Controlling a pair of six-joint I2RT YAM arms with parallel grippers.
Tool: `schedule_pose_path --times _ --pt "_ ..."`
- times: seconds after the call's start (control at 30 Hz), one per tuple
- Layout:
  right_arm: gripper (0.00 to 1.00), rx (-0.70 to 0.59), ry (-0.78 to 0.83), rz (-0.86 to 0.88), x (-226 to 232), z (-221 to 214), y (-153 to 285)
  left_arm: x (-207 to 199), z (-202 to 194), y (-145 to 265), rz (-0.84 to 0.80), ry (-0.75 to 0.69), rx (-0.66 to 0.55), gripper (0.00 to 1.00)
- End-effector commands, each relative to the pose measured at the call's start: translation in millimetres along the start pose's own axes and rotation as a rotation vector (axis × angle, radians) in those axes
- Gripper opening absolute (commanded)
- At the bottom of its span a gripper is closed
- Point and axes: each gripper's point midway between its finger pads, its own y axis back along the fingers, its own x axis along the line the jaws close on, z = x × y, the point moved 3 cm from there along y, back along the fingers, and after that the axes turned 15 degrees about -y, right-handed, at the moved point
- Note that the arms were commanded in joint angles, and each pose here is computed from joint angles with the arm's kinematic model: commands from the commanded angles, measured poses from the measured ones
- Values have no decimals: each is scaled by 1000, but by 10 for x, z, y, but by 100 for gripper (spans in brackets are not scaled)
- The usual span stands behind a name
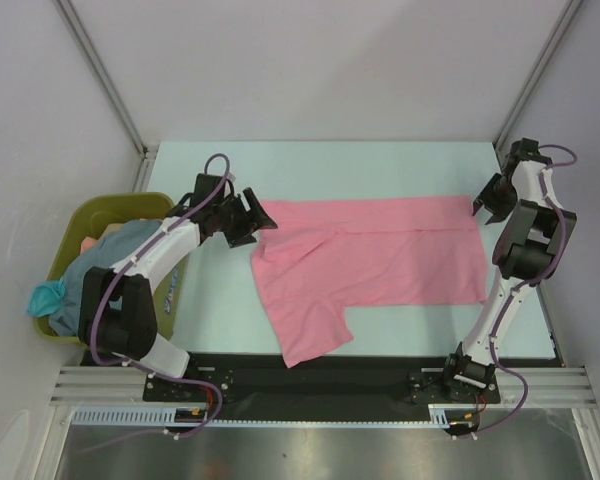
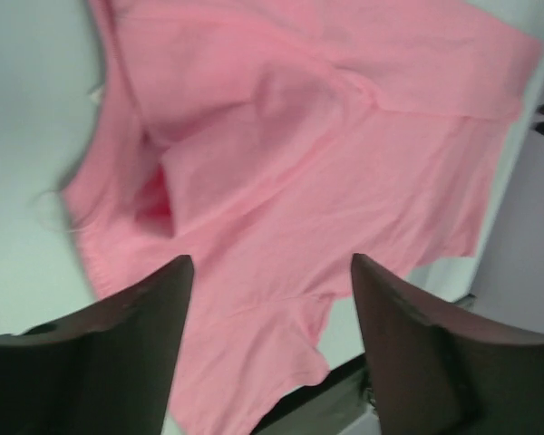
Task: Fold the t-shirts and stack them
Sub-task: Fold the tshirt
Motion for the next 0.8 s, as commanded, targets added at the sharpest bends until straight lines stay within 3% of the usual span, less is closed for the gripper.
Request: schedule_pose_path --times 0.0,0.03,0.13,0.23,0.37,0.43,0.57,0.77 --pt "50 -183 2 -69 -68 308 338 22 216 310 123 -136 -96 79" --pt "57 -202 1 -59 -31 354 358 59 251 326 150 -151 -104 80" --pt "65 -219 3 33 160 464 315 158 389 299 176 -155 -114 78" --pt "67 -192 52 164 443 531 212 266 590 154 184 -154 -130 73" --pt "69 -172 96 231 601 577 55 375 915 -87 173 -218 -132 60" --pt "70 -165 110 243 615 586 -13 519 900 -323 171 -200 -63 56" --pt "72 -140 150 263 632 548 -132 721 994 -662 195 -201 -14 56" --pt "72 -129 178 257 625 507 -274 834 1134 -937 201 -202 -5 65"
